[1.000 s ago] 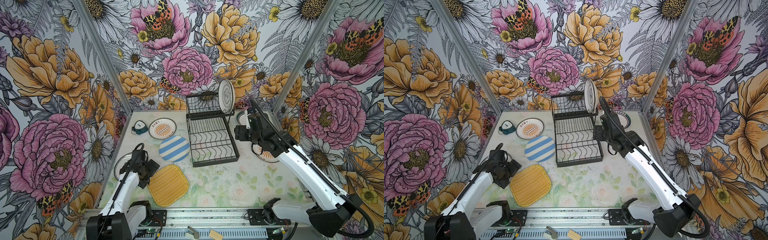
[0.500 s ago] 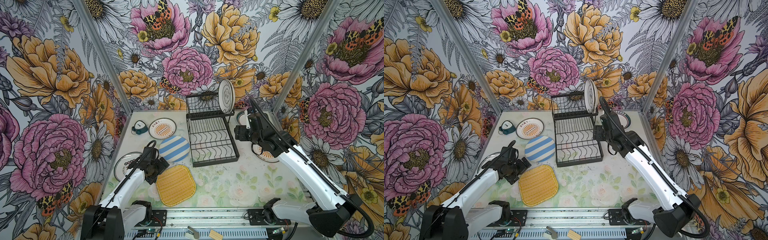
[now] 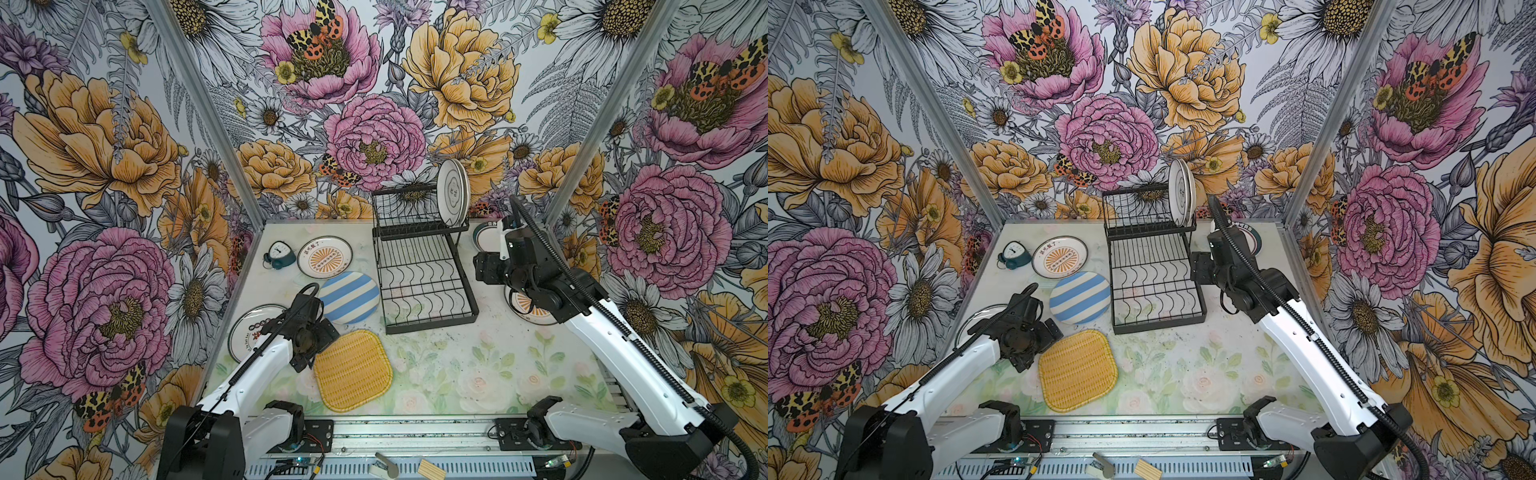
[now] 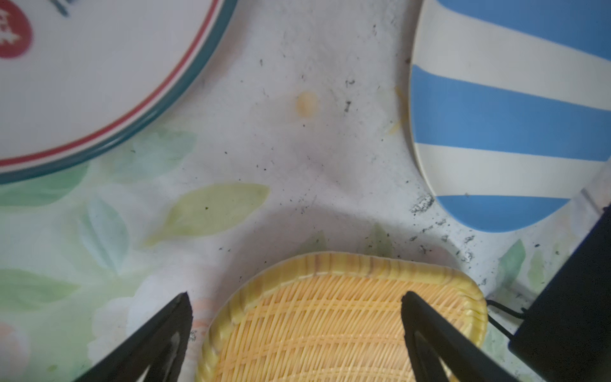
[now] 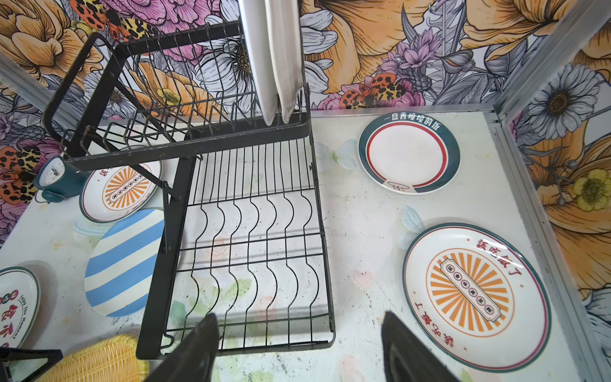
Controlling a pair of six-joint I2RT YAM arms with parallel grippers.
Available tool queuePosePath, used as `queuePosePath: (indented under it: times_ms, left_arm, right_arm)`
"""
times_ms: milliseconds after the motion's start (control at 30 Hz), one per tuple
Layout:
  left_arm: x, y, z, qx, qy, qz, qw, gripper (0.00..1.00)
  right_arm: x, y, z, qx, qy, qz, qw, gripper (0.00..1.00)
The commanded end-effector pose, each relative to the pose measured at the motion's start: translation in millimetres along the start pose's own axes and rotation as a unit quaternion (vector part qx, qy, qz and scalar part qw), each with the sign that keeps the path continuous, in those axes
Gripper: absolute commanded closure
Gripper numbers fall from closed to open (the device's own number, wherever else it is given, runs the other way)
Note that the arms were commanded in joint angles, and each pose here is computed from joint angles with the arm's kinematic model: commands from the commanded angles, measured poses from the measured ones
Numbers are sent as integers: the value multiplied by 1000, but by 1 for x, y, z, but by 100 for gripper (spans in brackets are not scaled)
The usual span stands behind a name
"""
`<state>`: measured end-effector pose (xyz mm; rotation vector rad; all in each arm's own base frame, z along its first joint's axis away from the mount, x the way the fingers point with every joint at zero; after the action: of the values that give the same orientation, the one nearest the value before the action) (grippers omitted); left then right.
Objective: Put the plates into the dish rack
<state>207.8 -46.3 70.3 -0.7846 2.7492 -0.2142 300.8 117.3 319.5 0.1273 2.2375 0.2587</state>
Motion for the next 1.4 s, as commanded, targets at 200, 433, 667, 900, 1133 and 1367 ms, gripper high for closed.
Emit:
queuePosePath:
  times_ms: [200,433,667,900,1133,1367]
  left_arm:
    - [-10,-22,13,30,-26,21,999,1]
    - [-21,-47,19,42,-11,68,997,1]
    - [-16,-67,27,56,12,101,993,1]
    - [-5,-78,31,64,35,122,990,1]
    - [12,-84,31,72,53,136,987,2]
    - [20,-86,28,78,51,134,987,1]
  right_arm:
    - [-4,-4,-7,-1,-12,5,1000,22]
    - [-4,-6,-9,0,-13,7,1000,22]
    - [-1,-10,-11,2,-13,10,1000,22]
    - [0,-13,-12,3,-13,15,1000,22]
    - [0,-14,-13,4,-13,17,1000,22]
    - [2,-13,-12,2,-11,21,1000,22]
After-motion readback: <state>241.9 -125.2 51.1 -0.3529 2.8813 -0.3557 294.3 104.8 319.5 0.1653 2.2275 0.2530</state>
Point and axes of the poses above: each gripper's point midway between its finger pads, its own z axis out along the fingers, its own y axis along the line the jaws close on, x = y × z, the point moved 2 cm from there along -z, back along the fingers, and after that the axes turned 8 degrees about z, right-handed, at the moved point
